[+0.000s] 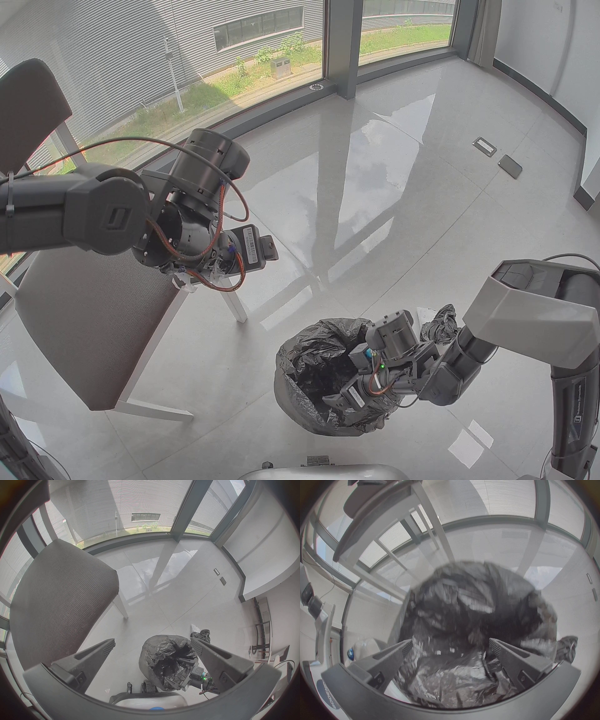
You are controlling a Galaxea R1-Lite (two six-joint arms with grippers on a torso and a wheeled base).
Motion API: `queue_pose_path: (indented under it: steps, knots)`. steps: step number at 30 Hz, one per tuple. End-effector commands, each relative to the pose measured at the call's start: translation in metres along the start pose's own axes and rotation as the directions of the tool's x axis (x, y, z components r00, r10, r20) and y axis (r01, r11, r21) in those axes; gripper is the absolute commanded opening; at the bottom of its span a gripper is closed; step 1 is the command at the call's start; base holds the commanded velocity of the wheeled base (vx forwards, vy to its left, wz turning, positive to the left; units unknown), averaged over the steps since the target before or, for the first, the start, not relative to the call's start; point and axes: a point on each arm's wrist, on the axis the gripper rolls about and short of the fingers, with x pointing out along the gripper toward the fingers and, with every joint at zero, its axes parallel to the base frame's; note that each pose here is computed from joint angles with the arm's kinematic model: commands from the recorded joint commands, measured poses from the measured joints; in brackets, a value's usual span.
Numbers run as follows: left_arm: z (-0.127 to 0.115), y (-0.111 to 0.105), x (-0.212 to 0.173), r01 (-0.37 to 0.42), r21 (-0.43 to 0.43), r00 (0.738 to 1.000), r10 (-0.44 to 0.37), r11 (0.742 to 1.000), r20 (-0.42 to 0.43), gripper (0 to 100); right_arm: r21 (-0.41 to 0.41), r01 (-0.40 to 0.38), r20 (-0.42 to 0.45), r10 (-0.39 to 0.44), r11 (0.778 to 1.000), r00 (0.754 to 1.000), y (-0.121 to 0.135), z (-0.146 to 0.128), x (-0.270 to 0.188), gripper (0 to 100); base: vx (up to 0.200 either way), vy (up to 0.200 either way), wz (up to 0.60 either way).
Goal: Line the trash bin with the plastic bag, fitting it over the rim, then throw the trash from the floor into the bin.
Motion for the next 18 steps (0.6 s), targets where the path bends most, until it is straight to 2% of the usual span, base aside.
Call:
queue_pose_path:
  steps: [1, 9, 14, 18]
  knots:
    - [0.000, 0.000, 0.000, 0.001, -0.002, 1.000, -0.001, 1.000, 0.002, 100, 0.030, 0.026, -0.042, -0.025, 0.999, 0.999, -0.012, -0.018, -0.023, 100, 0.000, 0.000, 0.00]
    - [0.002, -0.001, 0.000, 0.012, -0.012, 1.000, -0.012, 1.000, 0.016, 100, 0.003, 0.030, -0.044, -0.030, 1.000, 0.999, -0.009, -0.027, -0.058, 100, 0.000, 0.000, 0.00]
    - [0.000, 0.000, 0.000, 0.008, -0.012, 1.000, -0.008, 1.000, 0.011, 100, -0.003, 0.028, 0.045, -0.028, 1.000, 0.999, -0.005, -0.002, -0.056, 100, 0.000, 0.000, 0.00]
    - [-0.001, 0.002, -0.002, 0.006, -0.011, 1.000, -0.006, 1.000, 0.009, 100, 0.013, 0.022, 0.080, -0.023, 1.000, 0.997, -0.002, 0.010, -0.054, 100, 0.000, 0.000, 0.00]
